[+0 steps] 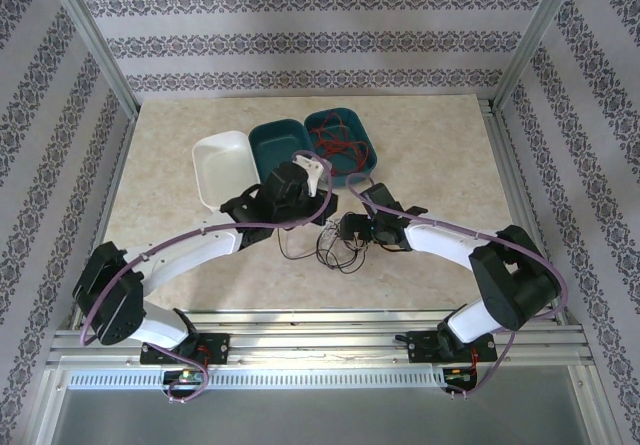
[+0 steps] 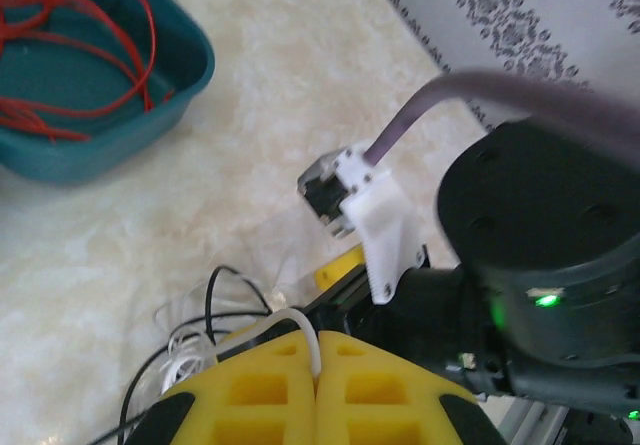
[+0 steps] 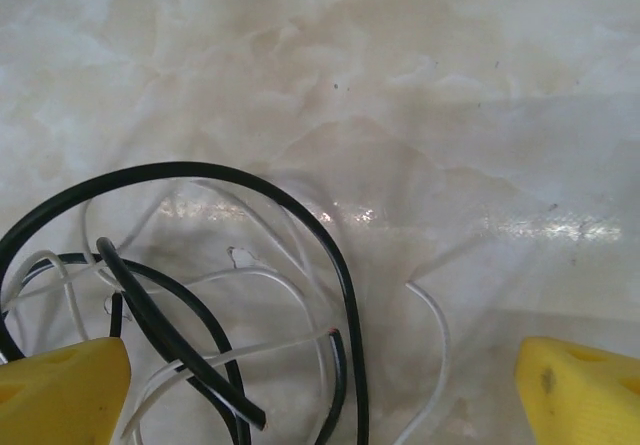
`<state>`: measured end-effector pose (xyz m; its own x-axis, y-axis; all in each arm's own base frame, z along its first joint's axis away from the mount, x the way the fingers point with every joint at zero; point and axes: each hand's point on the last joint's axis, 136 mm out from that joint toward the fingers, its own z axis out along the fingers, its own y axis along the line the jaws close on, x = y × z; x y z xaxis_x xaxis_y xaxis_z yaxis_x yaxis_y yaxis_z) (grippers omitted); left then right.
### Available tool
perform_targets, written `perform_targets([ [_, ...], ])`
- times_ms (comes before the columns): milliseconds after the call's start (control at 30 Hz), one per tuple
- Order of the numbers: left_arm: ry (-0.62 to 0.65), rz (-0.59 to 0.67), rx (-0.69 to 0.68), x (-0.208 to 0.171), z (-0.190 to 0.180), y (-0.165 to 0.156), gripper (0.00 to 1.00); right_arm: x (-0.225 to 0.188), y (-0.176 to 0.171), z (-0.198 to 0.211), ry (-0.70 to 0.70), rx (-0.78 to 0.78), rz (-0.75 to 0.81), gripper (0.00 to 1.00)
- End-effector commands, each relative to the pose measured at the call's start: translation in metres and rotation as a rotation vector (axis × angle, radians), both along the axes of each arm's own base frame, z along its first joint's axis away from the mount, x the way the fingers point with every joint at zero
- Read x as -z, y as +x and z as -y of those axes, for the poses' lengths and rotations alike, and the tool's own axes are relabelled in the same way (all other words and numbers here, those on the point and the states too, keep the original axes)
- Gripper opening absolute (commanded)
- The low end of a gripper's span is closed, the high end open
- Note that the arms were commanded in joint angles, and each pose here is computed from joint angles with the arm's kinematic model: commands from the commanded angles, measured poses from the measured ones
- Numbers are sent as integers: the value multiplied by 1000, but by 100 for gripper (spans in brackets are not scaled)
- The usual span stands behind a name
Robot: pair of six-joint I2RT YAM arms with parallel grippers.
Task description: Untangle the cables
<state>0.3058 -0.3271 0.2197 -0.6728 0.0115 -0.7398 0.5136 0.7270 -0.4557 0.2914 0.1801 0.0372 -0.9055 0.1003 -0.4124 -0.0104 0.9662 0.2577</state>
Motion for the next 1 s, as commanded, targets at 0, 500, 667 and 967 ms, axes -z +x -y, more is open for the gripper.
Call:
perform_targets([
  [0,17,81,0,-29,-6,-1,0,-6,2,2,-20,26,11,98],
  [500,64,268,-104,-100,-47,0,0,-3,1,9,-42,46,6,98],
  [667,121,300,-184,-113,-67,7,0,-13,2,9,-29,46,27,98],
  [967,137,382,-217,-152,-84,18,0,-42,6,17,-5,59,96,98],
])
